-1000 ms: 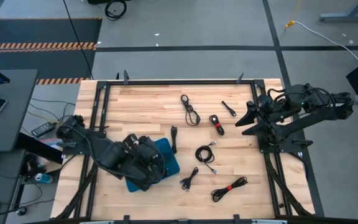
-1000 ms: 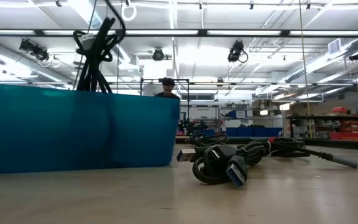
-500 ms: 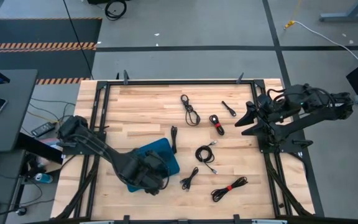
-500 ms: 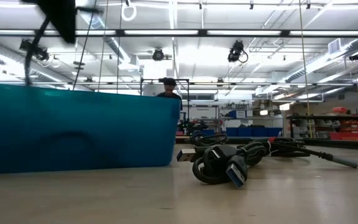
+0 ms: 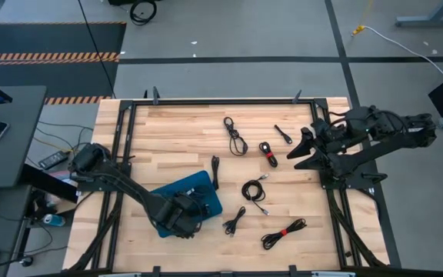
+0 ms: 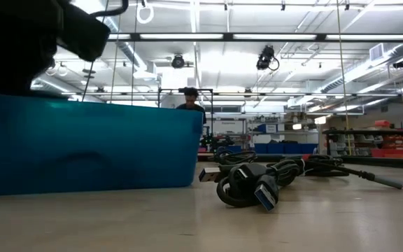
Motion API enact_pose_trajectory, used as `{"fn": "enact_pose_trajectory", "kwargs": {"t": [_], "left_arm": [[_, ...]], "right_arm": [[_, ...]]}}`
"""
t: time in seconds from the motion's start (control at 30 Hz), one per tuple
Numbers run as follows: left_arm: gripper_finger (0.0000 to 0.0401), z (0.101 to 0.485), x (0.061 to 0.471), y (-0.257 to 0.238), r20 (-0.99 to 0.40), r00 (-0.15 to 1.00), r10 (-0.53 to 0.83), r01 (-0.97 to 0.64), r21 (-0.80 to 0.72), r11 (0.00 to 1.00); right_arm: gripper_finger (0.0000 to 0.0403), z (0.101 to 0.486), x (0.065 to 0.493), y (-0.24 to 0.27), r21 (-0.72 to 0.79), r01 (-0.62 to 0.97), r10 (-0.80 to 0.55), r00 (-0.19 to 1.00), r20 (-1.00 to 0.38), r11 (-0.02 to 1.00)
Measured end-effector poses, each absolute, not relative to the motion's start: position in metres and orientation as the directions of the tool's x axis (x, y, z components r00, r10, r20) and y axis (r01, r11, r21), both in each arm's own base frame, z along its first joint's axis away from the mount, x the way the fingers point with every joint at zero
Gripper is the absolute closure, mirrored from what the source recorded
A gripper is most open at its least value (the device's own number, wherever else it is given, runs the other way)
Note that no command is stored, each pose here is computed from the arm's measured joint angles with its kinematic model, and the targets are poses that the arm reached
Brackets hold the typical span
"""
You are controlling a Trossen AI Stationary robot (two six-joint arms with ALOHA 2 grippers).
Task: Pick and place USB-C Cables
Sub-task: Put the black charger cable into the blue bin
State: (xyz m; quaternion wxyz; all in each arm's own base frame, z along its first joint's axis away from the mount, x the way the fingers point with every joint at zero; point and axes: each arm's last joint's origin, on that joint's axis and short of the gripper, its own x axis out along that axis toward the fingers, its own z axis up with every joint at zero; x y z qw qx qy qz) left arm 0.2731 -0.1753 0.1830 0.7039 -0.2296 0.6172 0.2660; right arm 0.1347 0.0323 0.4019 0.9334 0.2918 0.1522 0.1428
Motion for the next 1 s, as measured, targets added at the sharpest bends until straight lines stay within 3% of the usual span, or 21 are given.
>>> {"fn": "enact_pose_trajectory", "kwargs": {"t": [0.2,0.47,1.0], "left_arm": [[0.0392,0.173,0.269,-0.172,-0.992,0.085,0.097,-0.673,0.015,0.74],[0.0341,0.173,0.269,-0.172,-0.991,0.087,0.102,-0.663,0.019,0.749],[0.0198,0.181,0.283,-0.145,-0.99,0.098,0.1,-0.662,0.01,0.749]], "right_arm": [[0.0157,0.401,0.138,0.033,0.589,-0.171,0.355,0.911,-0.212,0.79],[0.0157,0.402,0.139,0.033,0.589,-0.179,0.355,0.913,-0.199,0.788],[0.0157,0.402,0.14,0.033,0.589,-0.183,0.356,0.915,-0.191,0.787]]}}
